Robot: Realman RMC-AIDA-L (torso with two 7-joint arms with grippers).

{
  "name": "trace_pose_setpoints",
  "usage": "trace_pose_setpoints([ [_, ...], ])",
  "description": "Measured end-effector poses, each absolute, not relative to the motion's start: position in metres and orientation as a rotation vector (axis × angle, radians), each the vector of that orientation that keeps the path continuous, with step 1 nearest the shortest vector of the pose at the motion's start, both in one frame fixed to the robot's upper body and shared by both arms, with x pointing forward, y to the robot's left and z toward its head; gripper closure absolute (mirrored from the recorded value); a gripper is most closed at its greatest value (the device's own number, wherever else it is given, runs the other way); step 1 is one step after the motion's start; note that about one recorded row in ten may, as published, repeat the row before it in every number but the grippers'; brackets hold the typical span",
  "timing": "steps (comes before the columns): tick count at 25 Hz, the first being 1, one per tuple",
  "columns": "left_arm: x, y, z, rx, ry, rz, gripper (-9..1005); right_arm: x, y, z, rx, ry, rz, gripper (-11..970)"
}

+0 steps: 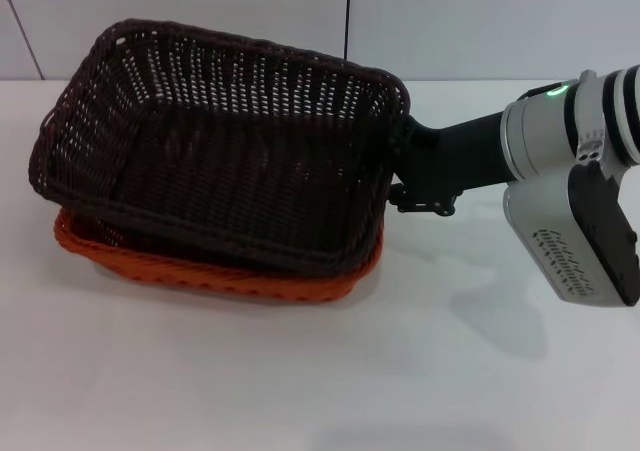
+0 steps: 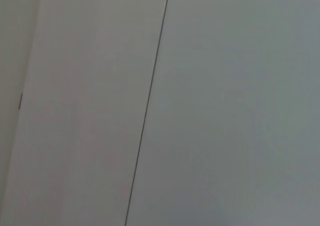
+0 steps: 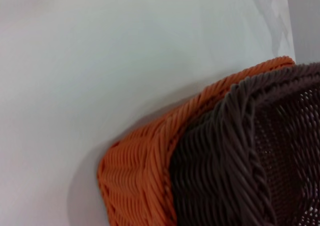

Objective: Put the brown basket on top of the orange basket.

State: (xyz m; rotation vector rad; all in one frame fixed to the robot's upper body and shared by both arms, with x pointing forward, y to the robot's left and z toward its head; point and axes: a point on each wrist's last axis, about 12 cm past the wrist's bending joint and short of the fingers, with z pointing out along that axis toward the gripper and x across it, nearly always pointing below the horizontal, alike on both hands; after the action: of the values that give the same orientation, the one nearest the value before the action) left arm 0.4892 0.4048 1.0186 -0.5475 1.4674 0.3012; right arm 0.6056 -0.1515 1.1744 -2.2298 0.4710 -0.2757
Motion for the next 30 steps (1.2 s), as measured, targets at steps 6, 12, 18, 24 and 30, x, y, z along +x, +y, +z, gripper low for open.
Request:
trace_pose_setpoints([
  [6, 0.489, 0.405, 1.018, -0.548, 1.471, 0.303, 255, 0.601, -0.151, 1.166, -2.23, 0.483, -0.31, 529],
  [12, 0.492, 0.406, 1.02, -0.544, 1.468, 0.301, 255, 0.596, -0.149, 1.154, -2.21, 0.502, -0.367, 500],
  [18, 0.495, 0.408, 1.023, -0.543, 1.459, 0.31, 255, 0.59, -0.153, 1.147, -2.183, 0.533, -0.377, 445],
  [24, 0.495, 0.408, 1.023, -0.539, 1.46, 0.311, 255, 0.583, -0.158, 1.146, -2.167, 0.543, -0.38, 352],
  [30, 0.492, 0.408, 1.021, -0.54, 1.467, 0.31, 255, 0.576, -0.163, 1.152, -2.143, 0.546, -0.408, 345],
])
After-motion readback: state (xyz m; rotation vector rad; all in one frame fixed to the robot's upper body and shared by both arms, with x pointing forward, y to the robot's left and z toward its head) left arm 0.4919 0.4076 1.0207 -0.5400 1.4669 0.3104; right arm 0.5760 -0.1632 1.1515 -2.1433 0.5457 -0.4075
